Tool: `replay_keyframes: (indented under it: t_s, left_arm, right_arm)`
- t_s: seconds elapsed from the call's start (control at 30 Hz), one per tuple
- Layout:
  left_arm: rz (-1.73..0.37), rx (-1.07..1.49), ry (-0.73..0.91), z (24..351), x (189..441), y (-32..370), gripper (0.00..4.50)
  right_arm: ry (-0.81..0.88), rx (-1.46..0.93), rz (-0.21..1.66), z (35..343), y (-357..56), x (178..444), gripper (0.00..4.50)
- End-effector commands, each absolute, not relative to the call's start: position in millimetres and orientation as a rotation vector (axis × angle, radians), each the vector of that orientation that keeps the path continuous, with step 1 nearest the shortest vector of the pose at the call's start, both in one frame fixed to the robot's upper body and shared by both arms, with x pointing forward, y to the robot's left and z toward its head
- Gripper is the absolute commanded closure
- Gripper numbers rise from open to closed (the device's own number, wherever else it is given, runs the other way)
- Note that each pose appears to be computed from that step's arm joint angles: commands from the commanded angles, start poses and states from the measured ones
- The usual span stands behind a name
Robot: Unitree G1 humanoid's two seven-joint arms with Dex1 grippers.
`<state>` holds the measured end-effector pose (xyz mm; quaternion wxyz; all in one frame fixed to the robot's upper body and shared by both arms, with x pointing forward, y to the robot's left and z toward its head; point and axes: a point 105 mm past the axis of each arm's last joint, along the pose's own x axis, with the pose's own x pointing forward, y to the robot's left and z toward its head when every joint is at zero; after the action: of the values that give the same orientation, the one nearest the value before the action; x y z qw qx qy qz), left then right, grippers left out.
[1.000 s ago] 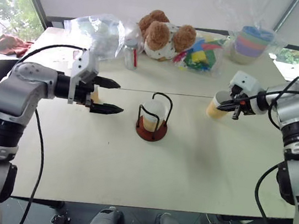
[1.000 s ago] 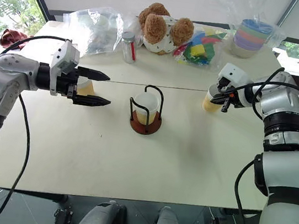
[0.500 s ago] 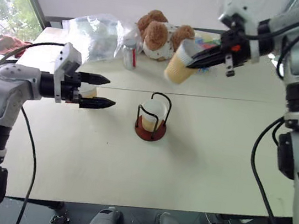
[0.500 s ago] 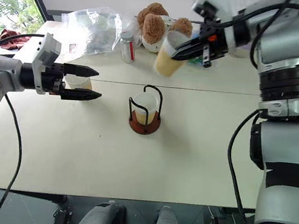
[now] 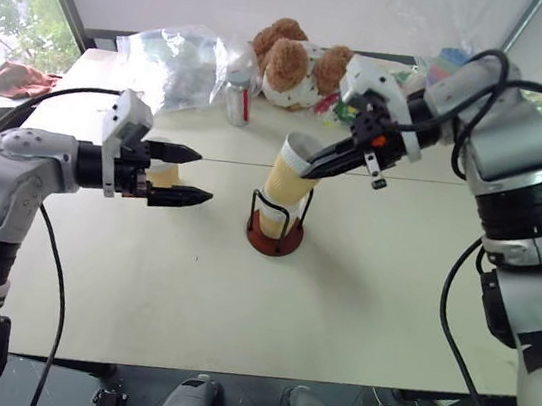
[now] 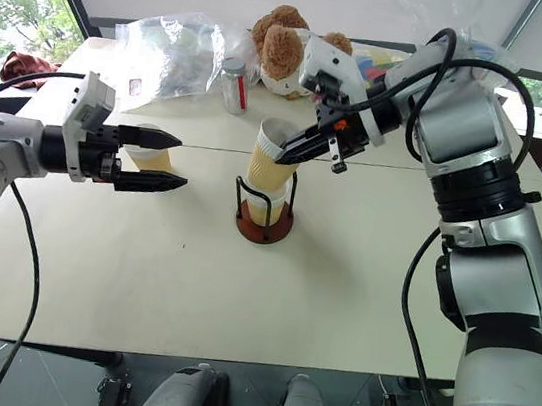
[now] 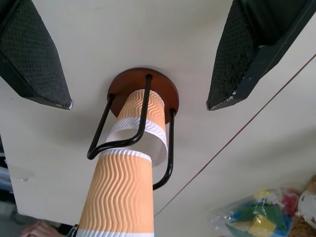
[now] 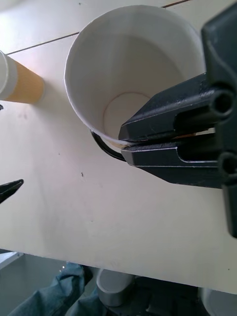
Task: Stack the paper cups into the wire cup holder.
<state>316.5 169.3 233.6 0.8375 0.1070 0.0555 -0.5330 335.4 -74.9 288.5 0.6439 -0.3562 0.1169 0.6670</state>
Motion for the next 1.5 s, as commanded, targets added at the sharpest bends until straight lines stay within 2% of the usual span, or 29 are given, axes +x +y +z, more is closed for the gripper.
replay_keyframes:
  t_s: [0.03,0.27,0.3,0.33,0.37,0.57,0.63,0.7,0.8,0.87,0.97,1.1,1.2,1.33,1.5]
  left_arm:
    - [-1.137,0.24,0.068,245,312,167,0.0]
    - [-1.133,0.245,0.073,243,313,167,0.0]
    - [-1.127,0.255,0.08,241,314,168,0.0]
    - [-1.124,0.262,0.085,240,315,168,0.0]
    - [-1.121,0.264,0.087,239,315,169,0.0]
    - [-1.083,0.286,0.062,243,321,174,0.0]
    - [-1.039,0.31,0.031,249,326,180,0.0]
    - [-0.954,0.368,0.007,257,336,193,0.0]
    - [-0.8,0.602,0.09,258,346,233,0.0]
    - [-0.752,0.747,0.159,252,353,252,0.0]
    - [-0.765,0.777,0.166,258,361,258,0.0]
    - [-0.771,0.863,0.219,255,370,266,0.0]
    - [-0.775,0.882,0.238,252,373,271,0.0]
    - [-0.802,0.886,0.244,244,382,266,0.0]
    - [-0.834,0.915,0.253,239,389,261,0.0]
  right_arm:
    - [0.235,-0.847,1.499,295,-75,338,4.42]
    - [0.245,-0.844,1.499,290,-71,341,4.42]
    - [0.243,-0.843,1.499,290,-69,341,3.87]
    - [0.242,-0.843,1.498,290,-68,341,3.61]
    - [0.239,-0.842,1.495,291,-67,341,3.12]
    - [0.218,-0.855,1.472,297,-68,340,0.04]
    - [0.186,-0.845,1.446,306,-69,342,0.04]
    - [0.099,-0.736,1.395,331,-67,345,0.04]
    - [-0.087,-0.36,1.472,380,-69,320,0.04]
    - [-0.147,-0.179,1.561,386,-74,294,0.04]
    - [-0.154,-0.078,1.567,363,-77,273,0.04]
    - [-0.097,-0.085,1.457,322,-76,265,0.04]
    - [-0.095,-0.102,1.401,311,-75,262,0.04]
    - [-0.059,-0.227,1.23,291,-86,266,0.04]
    - [0.012,-0.353,1.153,273,-93,268,0.04]
